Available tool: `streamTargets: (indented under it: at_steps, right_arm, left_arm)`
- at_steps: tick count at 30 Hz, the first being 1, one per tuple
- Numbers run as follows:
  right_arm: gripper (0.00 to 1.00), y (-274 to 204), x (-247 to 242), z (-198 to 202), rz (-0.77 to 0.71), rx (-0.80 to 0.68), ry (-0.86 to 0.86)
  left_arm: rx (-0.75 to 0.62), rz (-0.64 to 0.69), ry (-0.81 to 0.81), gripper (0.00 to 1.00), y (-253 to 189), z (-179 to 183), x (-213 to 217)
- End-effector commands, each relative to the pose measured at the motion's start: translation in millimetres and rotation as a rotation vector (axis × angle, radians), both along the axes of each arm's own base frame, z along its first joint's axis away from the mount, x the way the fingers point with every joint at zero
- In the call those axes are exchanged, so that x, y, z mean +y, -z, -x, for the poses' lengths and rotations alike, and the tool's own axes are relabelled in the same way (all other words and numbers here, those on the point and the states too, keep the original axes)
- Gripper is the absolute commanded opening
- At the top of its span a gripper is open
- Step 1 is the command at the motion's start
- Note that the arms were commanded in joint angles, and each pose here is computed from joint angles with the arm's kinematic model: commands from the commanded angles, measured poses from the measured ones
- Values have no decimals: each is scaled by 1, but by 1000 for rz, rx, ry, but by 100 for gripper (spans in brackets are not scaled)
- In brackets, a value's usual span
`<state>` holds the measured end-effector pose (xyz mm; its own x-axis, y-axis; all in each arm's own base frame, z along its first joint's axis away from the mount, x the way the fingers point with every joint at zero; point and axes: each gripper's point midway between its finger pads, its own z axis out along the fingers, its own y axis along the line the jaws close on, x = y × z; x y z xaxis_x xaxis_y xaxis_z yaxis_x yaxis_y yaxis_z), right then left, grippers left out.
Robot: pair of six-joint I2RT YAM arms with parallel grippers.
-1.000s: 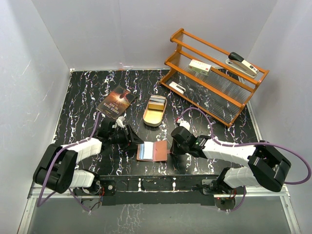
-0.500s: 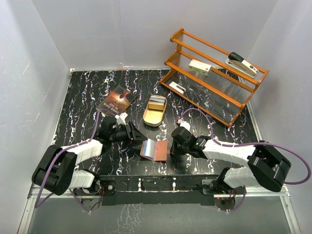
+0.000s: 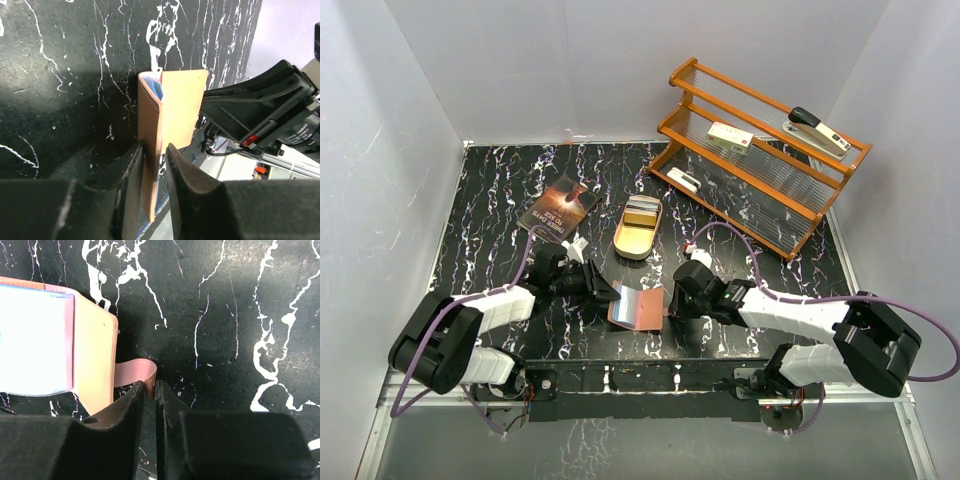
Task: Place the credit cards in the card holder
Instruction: Open the card holder at the center of the board.
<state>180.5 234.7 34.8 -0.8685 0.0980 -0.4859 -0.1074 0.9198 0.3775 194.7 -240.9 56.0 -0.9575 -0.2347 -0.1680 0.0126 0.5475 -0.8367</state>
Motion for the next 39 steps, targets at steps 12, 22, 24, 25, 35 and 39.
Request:
streamTargets:
  at_steps: [12,22,24,25,35,39]
  right_arm:
    - [36,-107,57,-18,-262,-106,-106]
    - [52,-98,103,-20,-340,-31,-228]
    - [54,-92,108,-20,-330,-18,-241]
    - [55,-89,109,-20,-327,-12,-246]
    - [62,-67,121,-14,-324,48,-276]
    - [63,-62,124,-13,-321,63,-284]
  left_arm:
    - [-81,-30,-17,0,-18,-6,4]
    - [-112,-11,-51,0,-28,-8,6]
    - [-108,-15,-47,0,-27,-7,6]
    - [-105,-16,-48,0,-27,-7,6]
    - [-96,-6,-58,0,-27,-7,5]
    - [-91,-6,-61,0,-26,-7,6]
